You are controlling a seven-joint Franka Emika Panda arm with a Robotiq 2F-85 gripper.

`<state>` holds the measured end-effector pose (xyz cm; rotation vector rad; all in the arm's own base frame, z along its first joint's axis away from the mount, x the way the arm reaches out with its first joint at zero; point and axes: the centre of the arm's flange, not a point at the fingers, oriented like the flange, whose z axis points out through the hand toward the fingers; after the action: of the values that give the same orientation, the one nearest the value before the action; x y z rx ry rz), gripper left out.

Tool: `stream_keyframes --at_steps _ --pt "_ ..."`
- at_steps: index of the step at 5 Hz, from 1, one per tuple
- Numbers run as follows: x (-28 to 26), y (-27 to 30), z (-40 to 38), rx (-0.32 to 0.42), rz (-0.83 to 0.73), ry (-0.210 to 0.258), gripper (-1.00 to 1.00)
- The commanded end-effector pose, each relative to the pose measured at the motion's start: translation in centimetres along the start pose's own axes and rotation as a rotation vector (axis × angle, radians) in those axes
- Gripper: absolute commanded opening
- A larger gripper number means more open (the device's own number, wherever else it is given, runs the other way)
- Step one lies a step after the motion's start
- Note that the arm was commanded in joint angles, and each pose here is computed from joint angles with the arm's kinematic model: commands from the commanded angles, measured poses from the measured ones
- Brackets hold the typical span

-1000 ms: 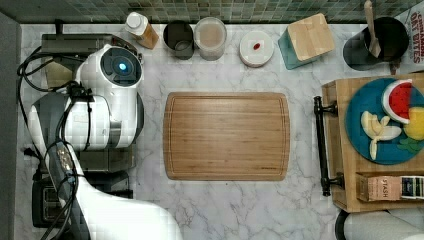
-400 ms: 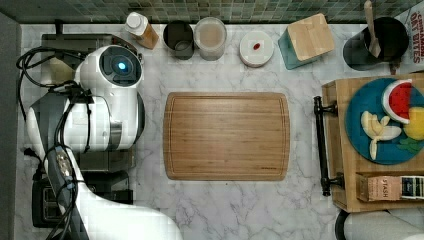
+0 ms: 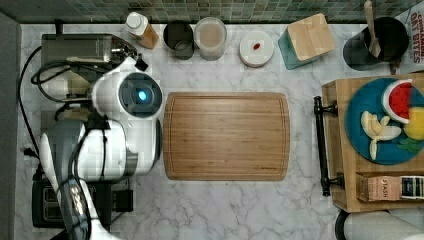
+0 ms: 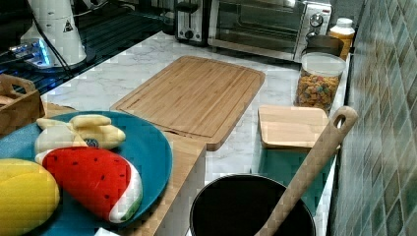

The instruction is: Pick up the towel.

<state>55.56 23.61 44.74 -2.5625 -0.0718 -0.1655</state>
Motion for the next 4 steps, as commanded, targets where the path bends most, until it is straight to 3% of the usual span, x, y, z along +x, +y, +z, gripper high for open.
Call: stream_keyframes --at_steps 1,3,4 --pt "-0.6 7.3 -16.6 -0.213 0.124 0.300 -1.00" --pt "-1.2 13.5 -19.9 -0.469 0.378 0.260 -1.00" --pt "-1.1 14.9 -20.0 -0.518 0.429 0.204 -1.00"
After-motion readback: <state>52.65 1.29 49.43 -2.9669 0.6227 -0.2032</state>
